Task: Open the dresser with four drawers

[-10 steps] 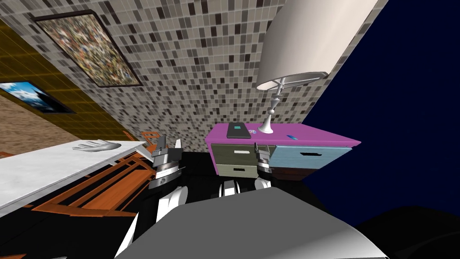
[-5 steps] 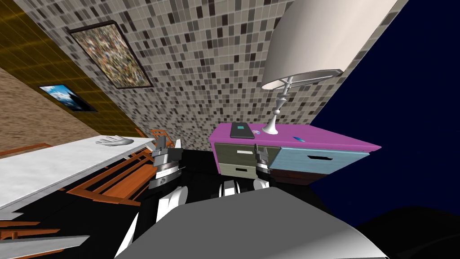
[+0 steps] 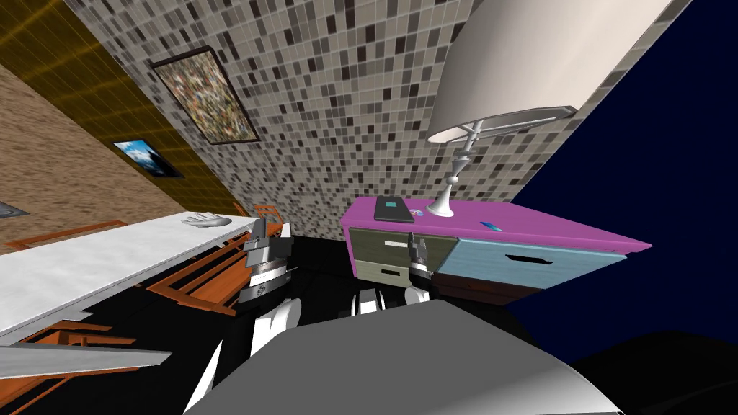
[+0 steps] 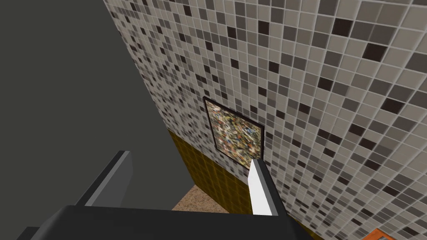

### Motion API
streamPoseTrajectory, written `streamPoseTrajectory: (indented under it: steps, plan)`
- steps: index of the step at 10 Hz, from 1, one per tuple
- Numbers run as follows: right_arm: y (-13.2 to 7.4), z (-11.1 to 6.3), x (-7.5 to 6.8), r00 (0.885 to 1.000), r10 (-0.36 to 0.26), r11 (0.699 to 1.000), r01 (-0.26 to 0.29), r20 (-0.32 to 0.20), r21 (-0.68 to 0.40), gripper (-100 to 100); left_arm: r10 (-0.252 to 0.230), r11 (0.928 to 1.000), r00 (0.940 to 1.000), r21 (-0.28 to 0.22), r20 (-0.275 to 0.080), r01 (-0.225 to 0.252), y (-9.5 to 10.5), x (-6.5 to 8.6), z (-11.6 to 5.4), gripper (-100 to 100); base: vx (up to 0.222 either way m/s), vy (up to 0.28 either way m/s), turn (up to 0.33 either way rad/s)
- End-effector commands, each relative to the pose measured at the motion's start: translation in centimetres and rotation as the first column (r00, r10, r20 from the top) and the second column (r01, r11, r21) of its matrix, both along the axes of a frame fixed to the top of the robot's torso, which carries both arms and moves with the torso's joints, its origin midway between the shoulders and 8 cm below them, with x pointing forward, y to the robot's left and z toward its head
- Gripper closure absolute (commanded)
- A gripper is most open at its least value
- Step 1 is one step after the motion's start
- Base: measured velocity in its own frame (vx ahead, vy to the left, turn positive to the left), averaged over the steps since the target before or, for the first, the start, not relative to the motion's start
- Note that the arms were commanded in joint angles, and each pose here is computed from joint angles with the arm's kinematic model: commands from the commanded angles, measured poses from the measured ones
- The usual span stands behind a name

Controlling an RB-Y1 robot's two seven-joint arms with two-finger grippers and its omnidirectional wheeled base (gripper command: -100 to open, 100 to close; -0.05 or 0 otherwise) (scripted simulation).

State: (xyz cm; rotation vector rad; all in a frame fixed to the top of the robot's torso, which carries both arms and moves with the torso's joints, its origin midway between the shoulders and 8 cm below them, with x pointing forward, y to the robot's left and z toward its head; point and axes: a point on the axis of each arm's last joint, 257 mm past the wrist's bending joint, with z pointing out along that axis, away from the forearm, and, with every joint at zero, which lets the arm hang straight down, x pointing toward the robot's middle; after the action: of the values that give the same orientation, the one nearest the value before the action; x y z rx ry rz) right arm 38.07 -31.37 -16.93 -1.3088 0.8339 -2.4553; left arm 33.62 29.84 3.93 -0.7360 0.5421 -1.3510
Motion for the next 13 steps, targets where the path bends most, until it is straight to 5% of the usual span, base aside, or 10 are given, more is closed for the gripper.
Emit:
streamPoseTrajectory:
  steps: [1, 6, 8, 13]
  plan:
    - [-0.1, -1.4, 0.3, 1.000, 0.028, 0.995, -0.029, 0.010, 0.100, -100, 0.000, 1.0000, 1.0000, 0.000, 0.000, 0.000, 0.0, 0.0, 0.0, 0, -0.010, 0.019, 0.104]
    - [-0.4, -5.4, 0.8, 0.998, 0.063, 0.947, -0.065, 0.018, 0.316, -100, 0.000, 1.0000, 1.0000, 0.000, 0.000, 0.000, 0.0, 0.0, 0.0, 0, -0.010, 0.025, 0.131]
    - [-0.4, -5.4, 0.8, 0.997, 0.073, 0.936, -0.080, 0.035, 0.342, -100, 0.000, 1.0000, 1.0000, 0.000, 0.000, 0.000, 0.0, 0.0, 0.0, 0, -0.006, 0.017, 0.039]
    - [-0.5, -9.0, 1.0, 0.995, 0.083, 0.848, -0.099, 0.055, 0.521, -100, 0.000, 1.0000, 1.0000, 0.000, 0.000, 0.000, 0.0, 0.0, 0.0, 0, -0.012, 0.014, 0.108]
